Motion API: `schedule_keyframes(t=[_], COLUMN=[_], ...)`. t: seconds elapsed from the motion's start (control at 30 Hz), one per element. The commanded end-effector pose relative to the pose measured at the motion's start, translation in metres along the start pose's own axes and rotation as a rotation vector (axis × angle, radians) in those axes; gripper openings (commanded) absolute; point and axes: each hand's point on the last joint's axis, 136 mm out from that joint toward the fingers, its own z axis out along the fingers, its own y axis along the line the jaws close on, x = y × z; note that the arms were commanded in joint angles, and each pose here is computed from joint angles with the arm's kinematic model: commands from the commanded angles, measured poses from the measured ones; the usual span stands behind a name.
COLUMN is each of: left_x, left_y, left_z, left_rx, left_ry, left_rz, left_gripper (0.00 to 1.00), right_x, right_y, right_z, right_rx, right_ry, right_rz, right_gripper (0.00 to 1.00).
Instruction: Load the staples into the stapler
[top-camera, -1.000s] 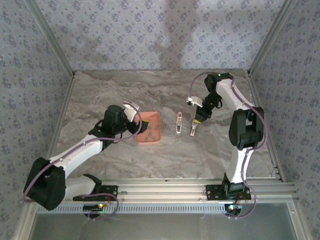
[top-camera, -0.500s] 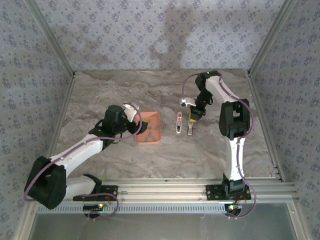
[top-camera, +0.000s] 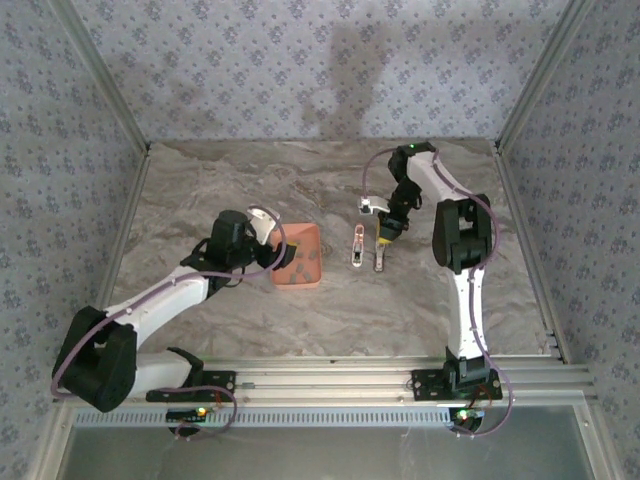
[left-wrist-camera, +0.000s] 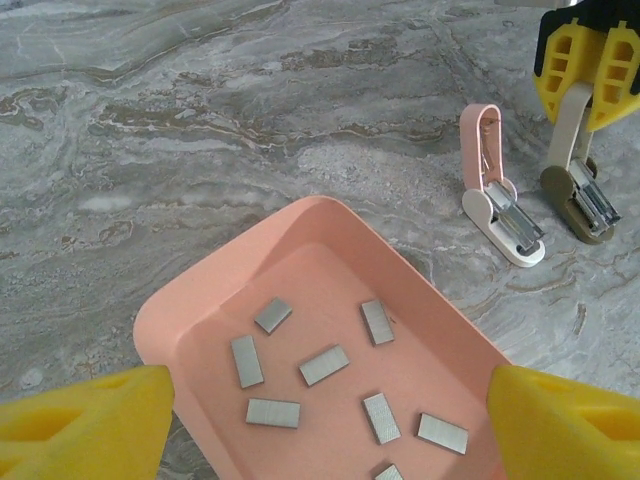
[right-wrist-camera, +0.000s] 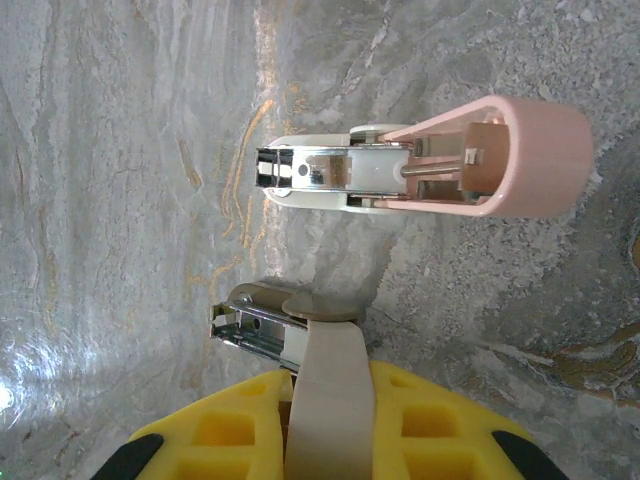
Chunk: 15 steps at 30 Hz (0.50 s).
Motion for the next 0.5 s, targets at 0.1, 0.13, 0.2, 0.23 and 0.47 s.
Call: schedule_keyframes(t=[0.1, 0.13, 0.2, 0.23, 0.47], left_x=[-0.019, -0.020, -0.021, -0.021, -0.021], left_y=[0.004, 0.004, 0.004, 0.005, 0.005], left_z=[0.000, 0.000, 0.000, 0.000, 0.001], left_rx=[-0.011, -0.011, -0.010, -0.012, -0.013], left_ry=[-0.028, -0.028, -0.030, -0.028, -0.025], left_rz=[0.030, 0.032, 0.032, 0.032, 0.035], left_gripper=[0.81, 0.81, 0.81, 0.81, 0.81], right_x=[0.001, 0.002, 0.003, 0.003, 0.004], right_y=[-0.006, -0.007, -0.010, -0.010, -0.017], right_z=[-0.001, 0.000, 0.000, -0.001, -0.003], right_rx=[-0.007, -0.006, 0.002, 0.004, 0.033], right_ry=[-0.005, 0.000, 0.005, 0.007, 0.024], right_rz=[-0.013, -0.014, -0.015, -0.014, -0.026], right_gripper=[0.12, 0.12, 0.12, 0.12, 0.16])
